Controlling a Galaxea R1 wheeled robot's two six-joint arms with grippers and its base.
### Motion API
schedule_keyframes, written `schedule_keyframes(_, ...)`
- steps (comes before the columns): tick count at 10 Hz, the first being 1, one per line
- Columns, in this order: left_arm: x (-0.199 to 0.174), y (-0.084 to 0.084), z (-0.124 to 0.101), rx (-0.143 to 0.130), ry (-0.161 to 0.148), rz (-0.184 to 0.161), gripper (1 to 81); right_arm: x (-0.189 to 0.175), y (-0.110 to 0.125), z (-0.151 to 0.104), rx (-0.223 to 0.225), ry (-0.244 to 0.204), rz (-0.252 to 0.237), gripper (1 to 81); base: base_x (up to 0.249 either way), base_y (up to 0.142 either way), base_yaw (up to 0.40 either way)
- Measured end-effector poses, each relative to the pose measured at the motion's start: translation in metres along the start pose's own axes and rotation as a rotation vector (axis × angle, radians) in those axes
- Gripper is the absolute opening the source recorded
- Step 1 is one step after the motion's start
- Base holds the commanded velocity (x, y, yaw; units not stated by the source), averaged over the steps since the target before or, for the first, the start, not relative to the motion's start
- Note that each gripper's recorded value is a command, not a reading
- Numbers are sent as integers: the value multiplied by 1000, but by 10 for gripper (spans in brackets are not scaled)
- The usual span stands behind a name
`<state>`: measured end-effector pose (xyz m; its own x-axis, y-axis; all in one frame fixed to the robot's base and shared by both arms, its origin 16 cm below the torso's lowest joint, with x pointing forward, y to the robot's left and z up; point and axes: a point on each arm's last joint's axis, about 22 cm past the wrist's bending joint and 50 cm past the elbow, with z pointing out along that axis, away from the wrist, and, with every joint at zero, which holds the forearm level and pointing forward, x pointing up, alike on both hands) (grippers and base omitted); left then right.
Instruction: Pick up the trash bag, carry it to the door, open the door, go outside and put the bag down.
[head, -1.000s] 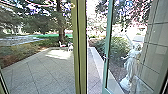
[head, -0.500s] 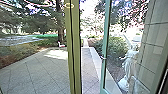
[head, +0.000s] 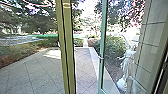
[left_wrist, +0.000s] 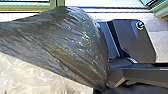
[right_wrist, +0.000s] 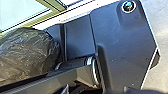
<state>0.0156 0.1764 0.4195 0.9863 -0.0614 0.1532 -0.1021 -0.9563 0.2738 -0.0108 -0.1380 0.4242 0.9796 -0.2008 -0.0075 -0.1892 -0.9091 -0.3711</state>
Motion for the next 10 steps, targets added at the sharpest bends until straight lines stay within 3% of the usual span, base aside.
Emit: schedule_keyframes(10,0,0,0,0,0,0,10,-12,-1,1,-3,-19,-44,811,0,-122,0)
